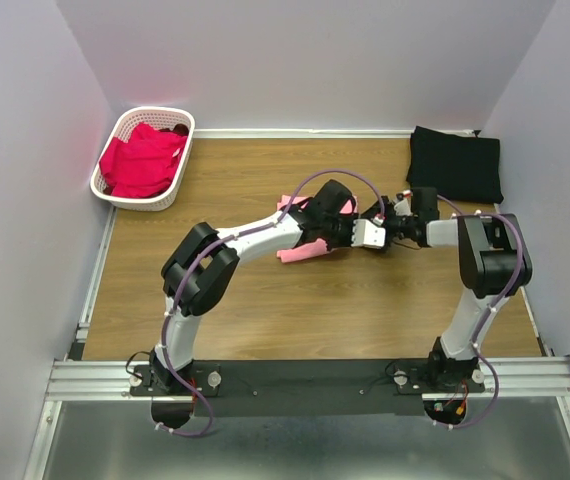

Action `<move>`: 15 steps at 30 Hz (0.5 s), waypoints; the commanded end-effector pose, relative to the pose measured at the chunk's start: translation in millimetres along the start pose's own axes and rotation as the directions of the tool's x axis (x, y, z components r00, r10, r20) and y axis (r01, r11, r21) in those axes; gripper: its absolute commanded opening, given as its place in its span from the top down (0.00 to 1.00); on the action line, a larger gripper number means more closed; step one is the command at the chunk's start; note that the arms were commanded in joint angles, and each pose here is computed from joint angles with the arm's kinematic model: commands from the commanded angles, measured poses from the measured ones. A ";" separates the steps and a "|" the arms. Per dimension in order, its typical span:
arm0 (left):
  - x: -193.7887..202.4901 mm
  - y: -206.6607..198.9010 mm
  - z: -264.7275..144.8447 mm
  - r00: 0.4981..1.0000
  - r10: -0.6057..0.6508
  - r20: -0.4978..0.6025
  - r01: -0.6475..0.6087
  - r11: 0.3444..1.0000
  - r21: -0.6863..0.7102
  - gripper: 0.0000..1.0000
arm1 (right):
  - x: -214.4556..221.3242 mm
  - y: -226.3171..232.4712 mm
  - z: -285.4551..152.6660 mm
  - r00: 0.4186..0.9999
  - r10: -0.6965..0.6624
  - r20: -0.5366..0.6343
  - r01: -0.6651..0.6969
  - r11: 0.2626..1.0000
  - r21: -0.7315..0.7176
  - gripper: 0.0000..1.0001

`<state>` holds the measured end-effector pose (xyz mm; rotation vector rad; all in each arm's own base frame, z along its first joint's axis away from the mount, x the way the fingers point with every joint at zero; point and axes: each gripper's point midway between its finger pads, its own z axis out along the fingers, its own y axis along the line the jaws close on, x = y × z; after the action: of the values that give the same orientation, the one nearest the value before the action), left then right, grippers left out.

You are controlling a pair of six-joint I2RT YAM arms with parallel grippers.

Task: Fold and stack the t-shirts
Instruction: Neatly place the folded tshirt to the corner

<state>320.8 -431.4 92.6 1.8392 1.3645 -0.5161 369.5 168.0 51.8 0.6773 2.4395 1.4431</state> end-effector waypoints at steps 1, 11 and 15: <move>-30.2 9.2 -16.2 0.997 -0.008 0.073 0.008 1.000 0.000 1.00 | -23.6 -1.3 17.2 0.990 0.021 0.140 -0.020 1.000 -0.011 0.28; -32.4 8.2 -14.4 0.996 -0.032 0.085 0.031 0.999 0.014 1.00 | -47.4 -9.6 42.0 0.964 -0.006 0.267 -0.001 1.000 0.026 0.46; -32.1 8.7 -11.4 0.994 -0.058 0.089 0.056 0.998 0.019 1.00 | -50.2 -10.8 54.6 0.963 -0.021 0.270 0.011 0.999 0.040 0.52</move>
<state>319.0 -435.1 101.7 1.8081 1.3893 -0.5729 417.6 180.7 31.6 0.7691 2.2792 1.3043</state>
